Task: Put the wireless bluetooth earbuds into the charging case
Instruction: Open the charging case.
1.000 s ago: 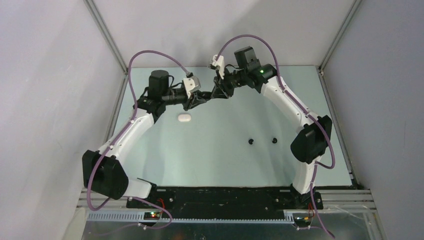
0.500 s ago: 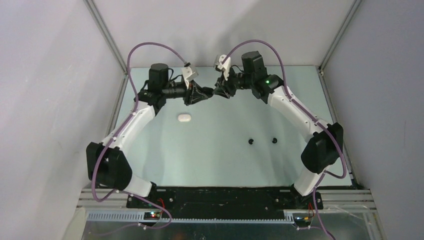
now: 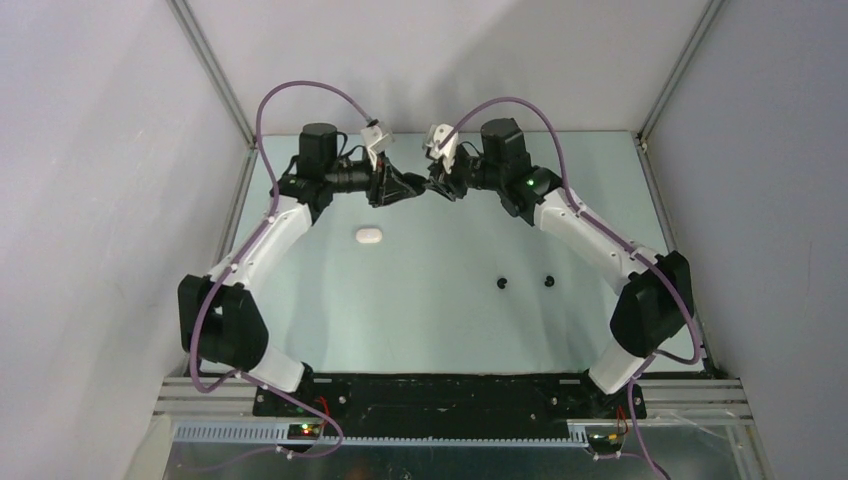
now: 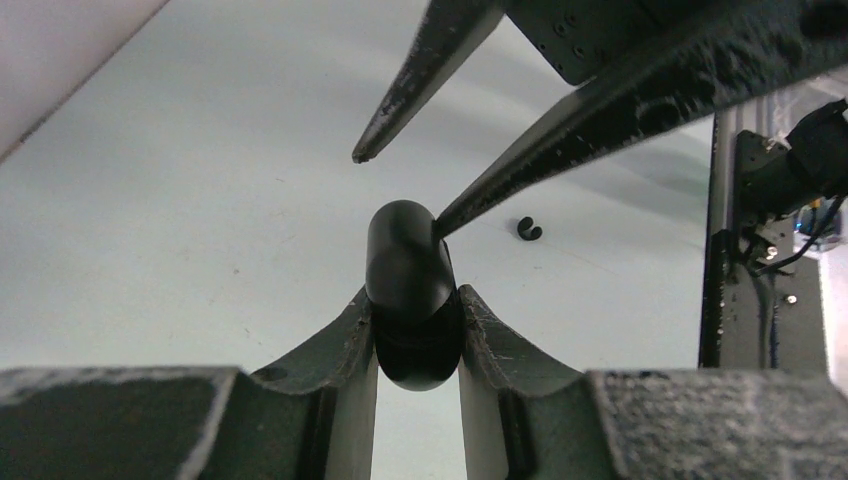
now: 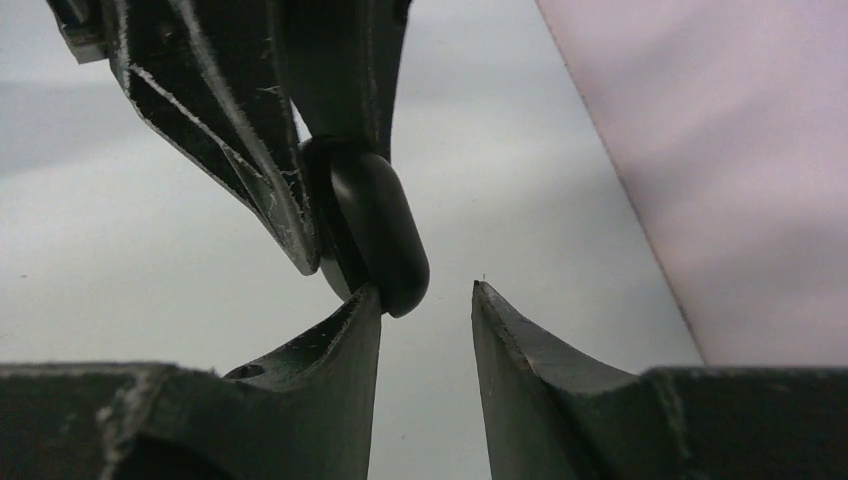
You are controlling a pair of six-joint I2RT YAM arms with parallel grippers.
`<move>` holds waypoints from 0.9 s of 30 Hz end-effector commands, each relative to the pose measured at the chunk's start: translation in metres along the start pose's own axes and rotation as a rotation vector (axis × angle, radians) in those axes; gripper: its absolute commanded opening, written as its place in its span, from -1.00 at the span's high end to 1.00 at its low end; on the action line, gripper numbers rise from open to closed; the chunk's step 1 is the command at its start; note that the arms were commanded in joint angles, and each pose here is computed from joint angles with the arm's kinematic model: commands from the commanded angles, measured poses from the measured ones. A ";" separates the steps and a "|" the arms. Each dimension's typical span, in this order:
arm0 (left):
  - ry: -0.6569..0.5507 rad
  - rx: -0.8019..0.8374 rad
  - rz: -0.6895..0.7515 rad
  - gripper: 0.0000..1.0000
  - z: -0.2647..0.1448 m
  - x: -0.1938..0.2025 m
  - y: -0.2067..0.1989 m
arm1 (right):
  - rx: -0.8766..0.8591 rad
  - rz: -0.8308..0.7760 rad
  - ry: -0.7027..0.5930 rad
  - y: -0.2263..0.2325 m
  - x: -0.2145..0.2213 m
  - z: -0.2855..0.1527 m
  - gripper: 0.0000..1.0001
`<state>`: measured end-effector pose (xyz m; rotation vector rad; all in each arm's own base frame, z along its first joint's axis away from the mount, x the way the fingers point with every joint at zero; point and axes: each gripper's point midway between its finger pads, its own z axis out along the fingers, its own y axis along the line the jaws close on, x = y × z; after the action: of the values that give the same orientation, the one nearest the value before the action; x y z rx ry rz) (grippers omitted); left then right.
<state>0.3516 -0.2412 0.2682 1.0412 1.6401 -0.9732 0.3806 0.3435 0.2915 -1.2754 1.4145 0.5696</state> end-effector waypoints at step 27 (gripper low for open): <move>-0.020 -0.009 -0.058 0.20 -0.004 -0.024 -0.014 | 0.030 -0.199 -0.150 0.001 -0.045 0.004 1.00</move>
<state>0.3476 -0.2450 0.2721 1.0099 1.6741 -1.0370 0.3729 0.3609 0.3088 -1.3117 1.2251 0.5095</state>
